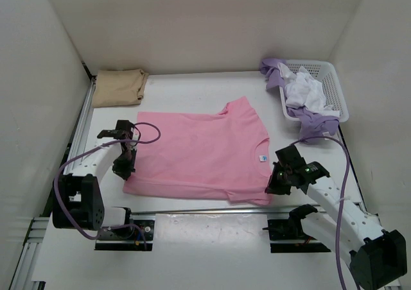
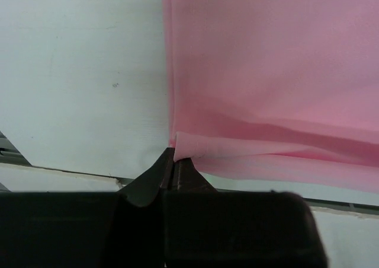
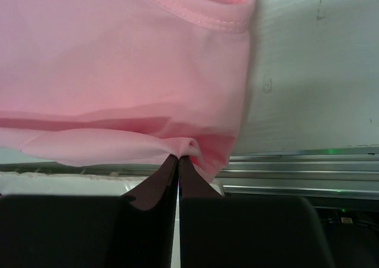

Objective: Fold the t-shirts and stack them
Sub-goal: Fold the flattened tshirt in 1/3 of the way

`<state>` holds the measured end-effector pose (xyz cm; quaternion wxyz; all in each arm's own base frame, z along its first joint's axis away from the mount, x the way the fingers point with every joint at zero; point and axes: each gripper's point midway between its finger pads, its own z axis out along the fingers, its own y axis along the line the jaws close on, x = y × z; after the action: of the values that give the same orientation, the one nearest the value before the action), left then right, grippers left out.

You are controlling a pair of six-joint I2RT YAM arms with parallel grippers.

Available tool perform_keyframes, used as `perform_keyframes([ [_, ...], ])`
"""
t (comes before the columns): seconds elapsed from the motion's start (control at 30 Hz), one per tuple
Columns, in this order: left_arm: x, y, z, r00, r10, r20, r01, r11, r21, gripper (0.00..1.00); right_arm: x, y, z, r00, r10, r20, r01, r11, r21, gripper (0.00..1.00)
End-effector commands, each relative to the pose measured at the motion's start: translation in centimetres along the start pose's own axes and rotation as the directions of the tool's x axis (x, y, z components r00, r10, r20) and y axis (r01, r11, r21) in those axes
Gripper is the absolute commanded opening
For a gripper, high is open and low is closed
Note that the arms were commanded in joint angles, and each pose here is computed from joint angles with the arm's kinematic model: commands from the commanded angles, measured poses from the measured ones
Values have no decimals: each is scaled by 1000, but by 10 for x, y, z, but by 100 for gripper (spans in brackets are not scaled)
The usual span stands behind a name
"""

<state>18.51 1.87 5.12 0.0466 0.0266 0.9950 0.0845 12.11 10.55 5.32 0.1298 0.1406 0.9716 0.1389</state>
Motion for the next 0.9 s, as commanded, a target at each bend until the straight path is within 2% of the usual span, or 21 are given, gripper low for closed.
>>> perform_keyframes([
  [0.0,-24,6,-14,994,-19,103,21,1000,-14,10,-33,18,-9,993,-31,116,34,999,-25,0],
  [0.1,-41,6,-17,994,-20,107,21,1000,-14,10,-51,34,-8,989,-84,121,89,995,-36,0],
  [0.13,-53,9,-24,991,-24,132,27,999,-22,10,-54,36,-2,991,-96,98,98,995,-16,0],
  [0.23,-75,9,-25,988,-28,154,32,999,-22,10,-79,43,6,979,-156,130,153,988,33,0],
  [0.37,-82,8,-20,990,-25,140,29,999,-22,10,-106,49,16,965,-228,127,218,972,83,0],
  [0.6,-90,13,-7,992,-40,120,45,998,-37,10,-129,45,41,969,-227,95,213,968,134,0],
  [0.87,-92,20,0,992,-66,103,71,997,-40,10,-155,52,43,961,-238,139,216,964,157,0],
])
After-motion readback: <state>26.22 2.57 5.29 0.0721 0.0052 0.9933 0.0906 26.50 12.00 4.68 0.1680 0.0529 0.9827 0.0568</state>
